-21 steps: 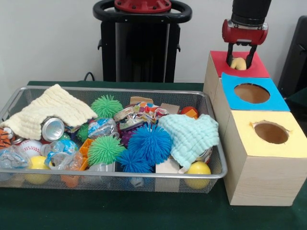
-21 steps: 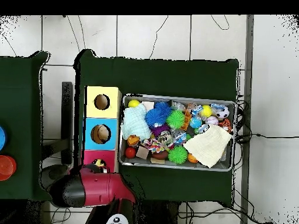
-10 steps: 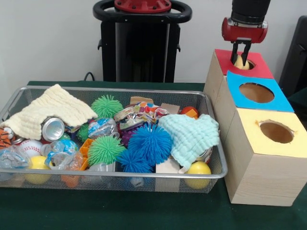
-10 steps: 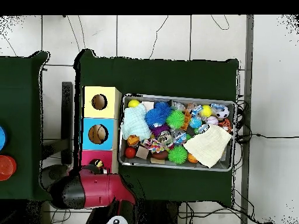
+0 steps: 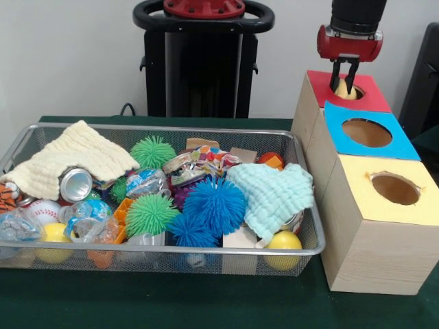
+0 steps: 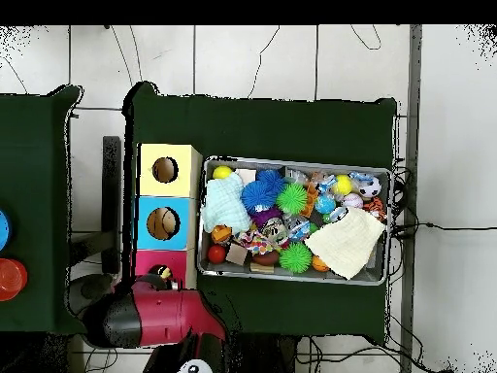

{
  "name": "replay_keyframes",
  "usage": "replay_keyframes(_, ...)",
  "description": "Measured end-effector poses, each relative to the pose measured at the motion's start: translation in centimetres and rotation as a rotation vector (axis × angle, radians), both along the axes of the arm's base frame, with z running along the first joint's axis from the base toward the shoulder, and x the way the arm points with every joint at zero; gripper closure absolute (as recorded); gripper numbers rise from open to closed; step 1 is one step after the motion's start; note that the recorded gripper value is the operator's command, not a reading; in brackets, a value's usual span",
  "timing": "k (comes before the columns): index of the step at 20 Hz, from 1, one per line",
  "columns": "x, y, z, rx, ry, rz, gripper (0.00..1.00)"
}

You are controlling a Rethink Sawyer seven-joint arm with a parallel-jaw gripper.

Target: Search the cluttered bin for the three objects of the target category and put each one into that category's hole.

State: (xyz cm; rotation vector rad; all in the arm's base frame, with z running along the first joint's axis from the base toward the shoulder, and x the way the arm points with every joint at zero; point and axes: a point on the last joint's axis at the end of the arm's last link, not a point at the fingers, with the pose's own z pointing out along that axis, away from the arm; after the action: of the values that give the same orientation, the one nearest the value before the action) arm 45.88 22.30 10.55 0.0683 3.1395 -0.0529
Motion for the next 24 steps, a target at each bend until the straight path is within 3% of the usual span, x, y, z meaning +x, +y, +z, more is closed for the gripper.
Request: replay_keyframes(24, -0.18, 0.34, 0.03, -0.002, -0.007, 0.013, 1.00)
